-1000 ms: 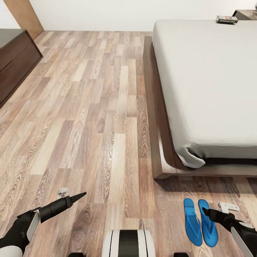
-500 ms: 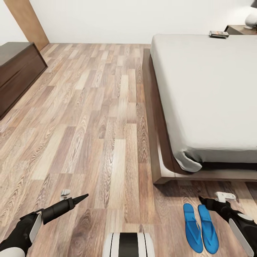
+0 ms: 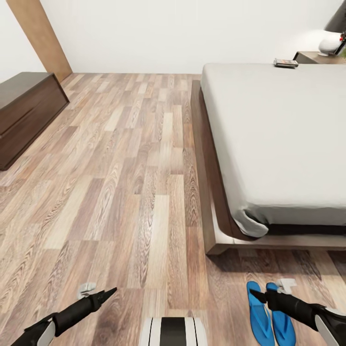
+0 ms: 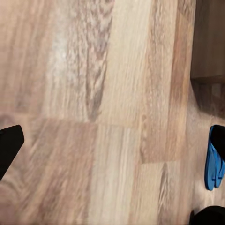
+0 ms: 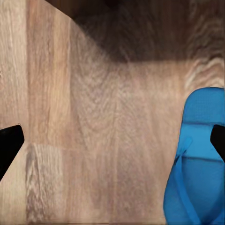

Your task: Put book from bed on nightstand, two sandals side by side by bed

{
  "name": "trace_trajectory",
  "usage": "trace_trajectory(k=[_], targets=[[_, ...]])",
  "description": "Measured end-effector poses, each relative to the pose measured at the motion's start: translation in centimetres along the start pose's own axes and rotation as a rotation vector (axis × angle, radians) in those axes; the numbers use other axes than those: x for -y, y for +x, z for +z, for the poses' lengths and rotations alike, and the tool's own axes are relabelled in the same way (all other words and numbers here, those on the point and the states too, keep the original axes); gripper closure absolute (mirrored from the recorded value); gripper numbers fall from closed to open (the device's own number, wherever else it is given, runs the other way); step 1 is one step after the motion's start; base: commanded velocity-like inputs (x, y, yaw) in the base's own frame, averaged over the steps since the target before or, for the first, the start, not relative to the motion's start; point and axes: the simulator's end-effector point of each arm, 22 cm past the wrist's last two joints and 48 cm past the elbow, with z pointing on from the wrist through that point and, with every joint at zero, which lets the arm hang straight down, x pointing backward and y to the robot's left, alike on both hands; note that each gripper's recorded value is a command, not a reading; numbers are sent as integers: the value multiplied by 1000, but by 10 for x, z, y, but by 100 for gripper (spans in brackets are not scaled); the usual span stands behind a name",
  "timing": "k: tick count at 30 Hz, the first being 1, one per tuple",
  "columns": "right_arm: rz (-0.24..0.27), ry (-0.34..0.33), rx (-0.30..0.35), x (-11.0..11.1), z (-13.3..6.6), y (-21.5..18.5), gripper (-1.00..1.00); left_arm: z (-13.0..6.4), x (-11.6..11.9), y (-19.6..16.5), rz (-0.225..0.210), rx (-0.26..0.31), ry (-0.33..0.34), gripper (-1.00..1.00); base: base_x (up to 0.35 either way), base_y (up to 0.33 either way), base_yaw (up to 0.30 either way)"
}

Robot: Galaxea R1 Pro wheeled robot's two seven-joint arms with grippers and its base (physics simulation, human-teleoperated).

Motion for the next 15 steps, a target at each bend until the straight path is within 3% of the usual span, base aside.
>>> trace_trajectory(k=[6, 9, 12, 13, 15], targets=[[42, 13, -31, 8, -3, 21, -100, -1, 8, -3, 19, 20, 11, -100, 0, 0, 0], [112, 51, -113, 26, -7, 68, -100, -1, 12, -6, 26, 27, 14, -100, 0, 0, 0], [106, 53, -90, 27, -9, 64, -100, -3, 14, 0, 22, 11, 14, -100, 0, 0, 0], [93, 53, -71, 27, -9, 60, -100, -3, 14, 21, 8, -35, 12, -100, 0, 0, 0], [85, 52, -57, 27, -11, 55, -100, -4, 16, 26, 18, -51, 14, -100, 0, 0, 0]])
